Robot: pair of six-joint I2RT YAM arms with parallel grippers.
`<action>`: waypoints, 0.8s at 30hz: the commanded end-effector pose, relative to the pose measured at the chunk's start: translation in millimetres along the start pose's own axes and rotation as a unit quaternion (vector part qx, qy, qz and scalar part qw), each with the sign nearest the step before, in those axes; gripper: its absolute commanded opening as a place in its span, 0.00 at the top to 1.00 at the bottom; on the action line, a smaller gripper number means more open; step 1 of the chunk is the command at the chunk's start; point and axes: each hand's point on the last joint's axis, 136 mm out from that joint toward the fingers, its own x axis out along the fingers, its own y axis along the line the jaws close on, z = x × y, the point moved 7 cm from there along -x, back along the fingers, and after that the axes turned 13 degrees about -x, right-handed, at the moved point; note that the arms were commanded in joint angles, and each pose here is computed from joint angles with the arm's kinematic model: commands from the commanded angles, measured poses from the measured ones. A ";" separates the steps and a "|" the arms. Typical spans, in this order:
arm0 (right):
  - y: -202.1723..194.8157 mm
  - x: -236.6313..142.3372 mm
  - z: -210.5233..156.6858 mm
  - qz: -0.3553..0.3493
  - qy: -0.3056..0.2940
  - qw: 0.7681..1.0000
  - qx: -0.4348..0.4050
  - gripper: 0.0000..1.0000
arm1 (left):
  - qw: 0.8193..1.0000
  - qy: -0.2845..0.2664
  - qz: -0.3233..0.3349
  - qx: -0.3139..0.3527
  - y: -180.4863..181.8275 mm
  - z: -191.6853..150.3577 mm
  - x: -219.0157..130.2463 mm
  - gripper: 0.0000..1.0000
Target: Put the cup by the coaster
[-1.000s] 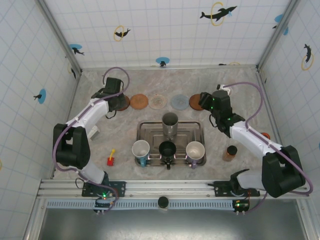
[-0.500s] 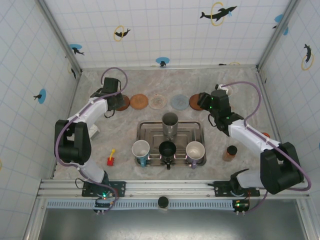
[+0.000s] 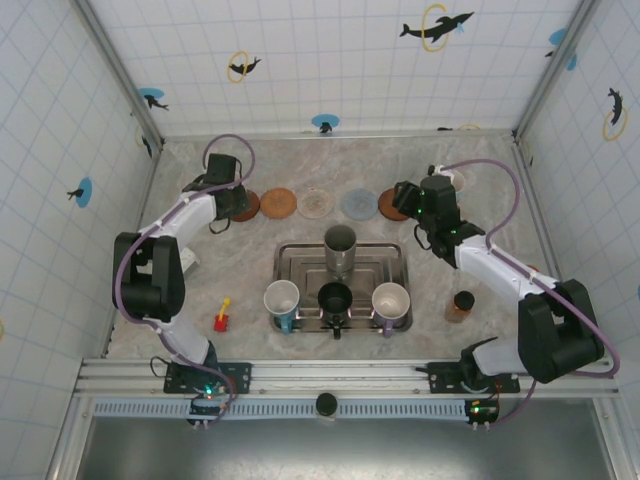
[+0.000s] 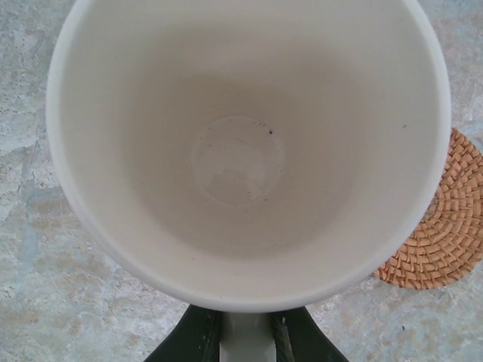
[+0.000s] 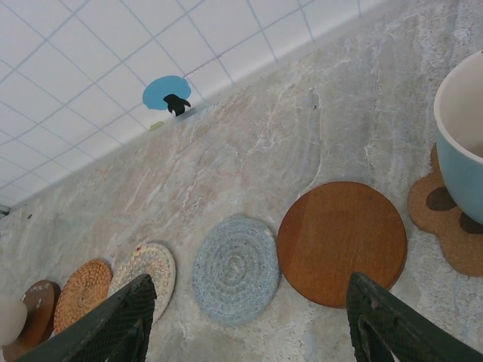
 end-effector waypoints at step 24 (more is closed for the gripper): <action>9.9 8.8 15.7 0.012 -0.012 1.000 0.000 0.32 | 0.999 -0.021 -0.023 0.010 -15.4 20.6 6.8 1.00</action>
